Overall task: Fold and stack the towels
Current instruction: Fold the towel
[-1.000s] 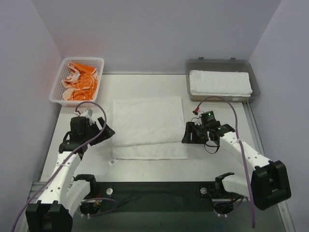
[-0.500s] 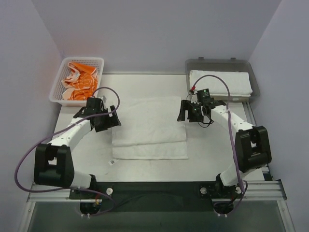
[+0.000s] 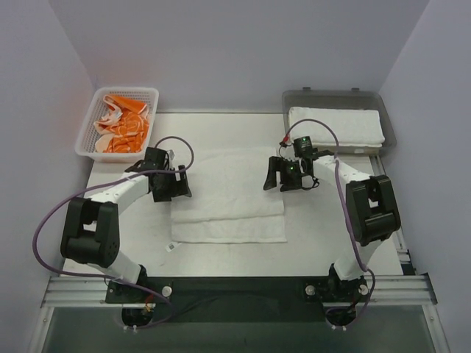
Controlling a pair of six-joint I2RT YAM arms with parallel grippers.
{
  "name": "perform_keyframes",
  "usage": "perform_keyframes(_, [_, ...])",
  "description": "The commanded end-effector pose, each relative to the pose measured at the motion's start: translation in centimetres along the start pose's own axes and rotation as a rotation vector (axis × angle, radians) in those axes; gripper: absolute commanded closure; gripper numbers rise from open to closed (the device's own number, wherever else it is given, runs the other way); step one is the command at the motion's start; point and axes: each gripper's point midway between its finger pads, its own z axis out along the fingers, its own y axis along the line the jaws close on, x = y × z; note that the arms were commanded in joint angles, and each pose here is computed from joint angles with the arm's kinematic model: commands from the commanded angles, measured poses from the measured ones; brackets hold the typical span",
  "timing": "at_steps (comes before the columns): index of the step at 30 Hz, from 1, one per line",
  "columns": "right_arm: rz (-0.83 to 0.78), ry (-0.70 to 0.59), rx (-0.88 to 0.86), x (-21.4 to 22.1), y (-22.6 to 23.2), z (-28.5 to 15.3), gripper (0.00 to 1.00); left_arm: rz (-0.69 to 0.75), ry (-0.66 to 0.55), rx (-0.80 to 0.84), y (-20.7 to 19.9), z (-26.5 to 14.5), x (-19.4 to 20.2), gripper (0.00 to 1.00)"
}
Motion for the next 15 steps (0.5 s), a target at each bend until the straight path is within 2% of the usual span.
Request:
perform_keyframes(1, [-0.038, 0.039, -0.077, 0.9, 1.5, 0.0, 0.29, 0.032, -0.016, 0.046, -1.2, -0.2, -0.5, 0.11])
perform_keyframes(15, [-0.18, 0.089, -0.175, 6.6, 3.5, -1.8, 0.37, 0.04, -0.058, 0.05, -0.6, -2.3, 1.3, 0.11])
